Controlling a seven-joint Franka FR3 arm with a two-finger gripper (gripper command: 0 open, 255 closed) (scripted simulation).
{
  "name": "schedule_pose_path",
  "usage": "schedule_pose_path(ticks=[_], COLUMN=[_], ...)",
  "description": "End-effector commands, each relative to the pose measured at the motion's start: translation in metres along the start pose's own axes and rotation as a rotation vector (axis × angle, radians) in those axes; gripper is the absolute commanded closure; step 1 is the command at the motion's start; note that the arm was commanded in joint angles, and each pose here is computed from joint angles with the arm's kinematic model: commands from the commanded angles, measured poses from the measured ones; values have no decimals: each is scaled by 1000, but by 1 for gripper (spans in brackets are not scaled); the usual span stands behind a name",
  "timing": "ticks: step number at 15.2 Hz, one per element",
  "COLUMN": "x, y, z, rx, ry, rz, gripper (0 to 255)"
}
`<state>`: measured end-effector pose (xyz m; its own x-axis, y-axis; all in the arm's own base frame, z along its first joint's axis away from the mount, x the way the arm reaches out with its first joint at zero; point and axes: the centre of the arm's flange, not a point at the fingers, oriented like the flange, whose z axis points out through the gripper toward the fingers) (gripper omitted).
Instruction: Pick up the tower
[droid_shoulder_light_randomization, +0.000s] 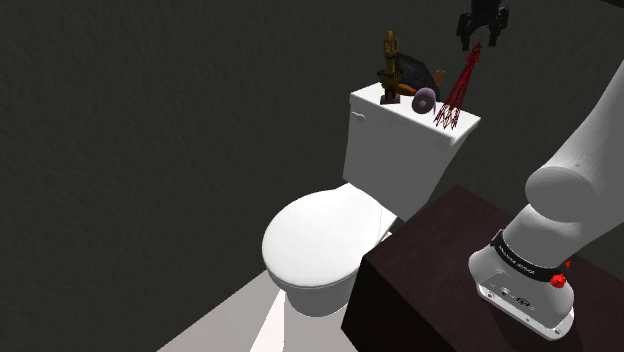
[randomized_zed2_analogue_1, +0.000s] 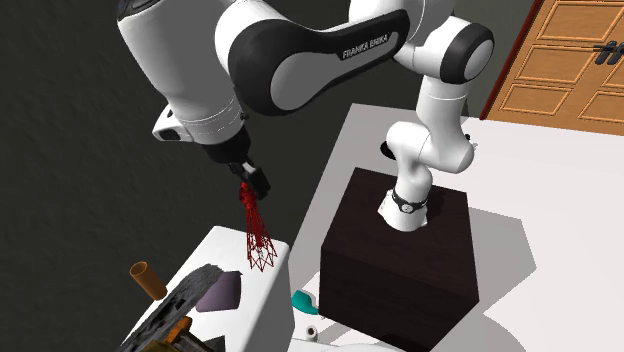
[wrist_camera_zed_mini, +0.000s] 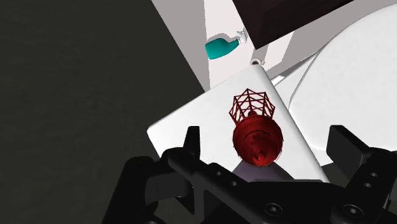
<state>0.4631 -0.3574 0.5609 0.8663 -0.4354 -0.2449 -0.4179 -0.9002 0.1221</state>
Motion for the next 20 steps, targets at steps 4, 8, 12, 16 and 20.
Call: schedule_pose_path(ticks=[4, 8, 12, 16, 20], x=[2, 2, 2, -4, -9], y=[-1, -1, -1, 2, 4], z=[8, 7, 8, -12, -33], rx=[0, 0, 0, 0, 0], ry=[0, 0, 0, 0, 0], rz=[0, 0, 0, 0, 0], gripper=[255, 255, 255, 255, 255])
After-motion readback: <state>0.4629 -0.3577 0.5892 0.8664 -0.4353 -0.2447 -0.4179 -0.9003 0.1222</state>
